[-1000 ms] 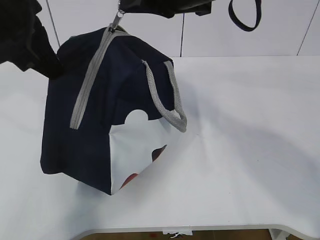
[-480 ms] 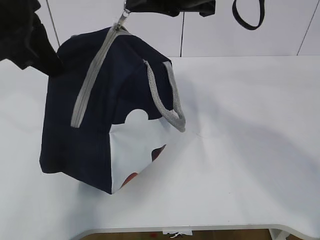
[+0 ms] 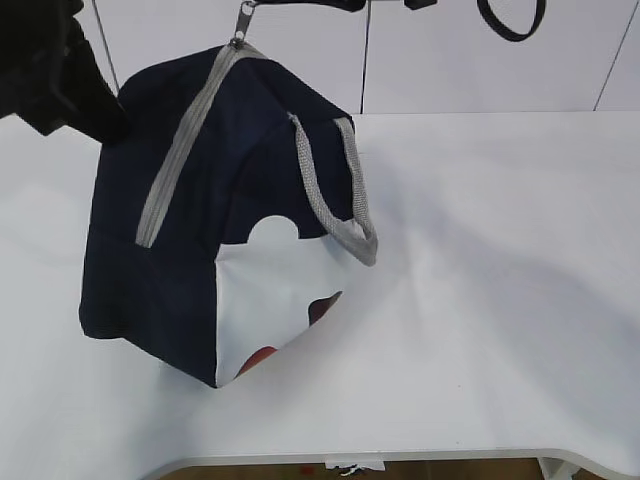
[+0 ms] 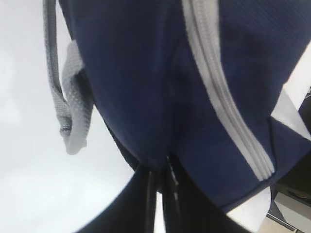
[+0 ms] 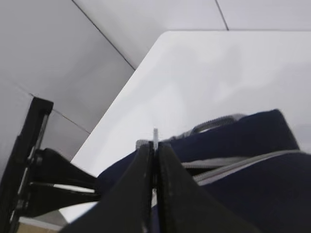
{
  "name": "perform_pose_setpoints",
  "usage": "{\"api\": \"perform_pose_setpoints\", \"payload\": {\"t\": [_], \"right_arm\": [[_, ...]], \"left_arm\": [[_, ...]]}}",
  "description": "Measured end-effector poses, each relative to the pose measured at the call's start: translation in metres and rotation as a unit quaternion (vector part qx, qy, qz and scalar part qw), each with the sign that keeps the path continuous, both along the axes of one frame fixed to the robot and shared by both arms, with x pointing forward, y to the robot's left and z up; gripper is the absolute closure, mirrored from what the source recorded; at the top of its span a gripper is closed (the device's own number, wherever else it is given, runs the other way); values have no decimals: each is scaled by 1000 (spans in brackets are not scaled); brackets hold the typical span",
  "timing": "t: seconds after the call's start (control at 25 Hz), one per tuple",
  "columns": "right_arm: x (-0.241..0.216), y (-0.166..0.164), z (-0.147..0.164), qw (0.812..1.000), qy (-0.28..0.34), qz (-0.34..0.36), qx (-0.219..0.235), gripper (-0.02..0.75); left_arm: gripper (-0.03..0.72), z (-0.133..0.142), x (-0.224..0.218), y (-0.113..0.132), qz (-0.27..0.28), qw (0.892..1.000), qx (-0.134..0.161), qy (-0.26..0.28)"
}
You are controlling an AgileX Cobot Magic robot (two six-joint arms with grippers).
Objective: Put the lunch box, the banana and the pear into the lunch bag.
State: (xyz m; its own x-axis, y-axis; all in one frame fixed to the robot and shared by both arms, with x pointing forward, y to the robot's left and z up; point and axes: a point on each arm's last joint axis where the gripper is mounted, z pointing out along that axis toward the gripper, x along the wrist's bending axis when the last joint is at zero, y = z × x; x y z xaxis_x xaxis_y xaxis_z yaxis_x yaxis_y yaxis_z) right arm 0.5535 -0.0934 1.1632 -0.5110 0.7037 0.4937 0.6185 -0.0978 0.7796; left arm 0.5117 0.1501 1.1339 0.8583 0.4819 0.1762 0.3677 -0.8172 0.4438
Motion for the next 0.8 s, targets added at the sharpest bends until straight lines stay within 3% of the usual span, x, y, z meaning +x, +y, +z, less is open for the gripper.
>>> {"api": "perform_pose_setpoints", "payload": {"t": [0.8], "right_arm": [[28,-22,-13,998,2,-55,-1,737]], "left_arm": [[694,3,2,-5,-12,999,-26,-18]]}}
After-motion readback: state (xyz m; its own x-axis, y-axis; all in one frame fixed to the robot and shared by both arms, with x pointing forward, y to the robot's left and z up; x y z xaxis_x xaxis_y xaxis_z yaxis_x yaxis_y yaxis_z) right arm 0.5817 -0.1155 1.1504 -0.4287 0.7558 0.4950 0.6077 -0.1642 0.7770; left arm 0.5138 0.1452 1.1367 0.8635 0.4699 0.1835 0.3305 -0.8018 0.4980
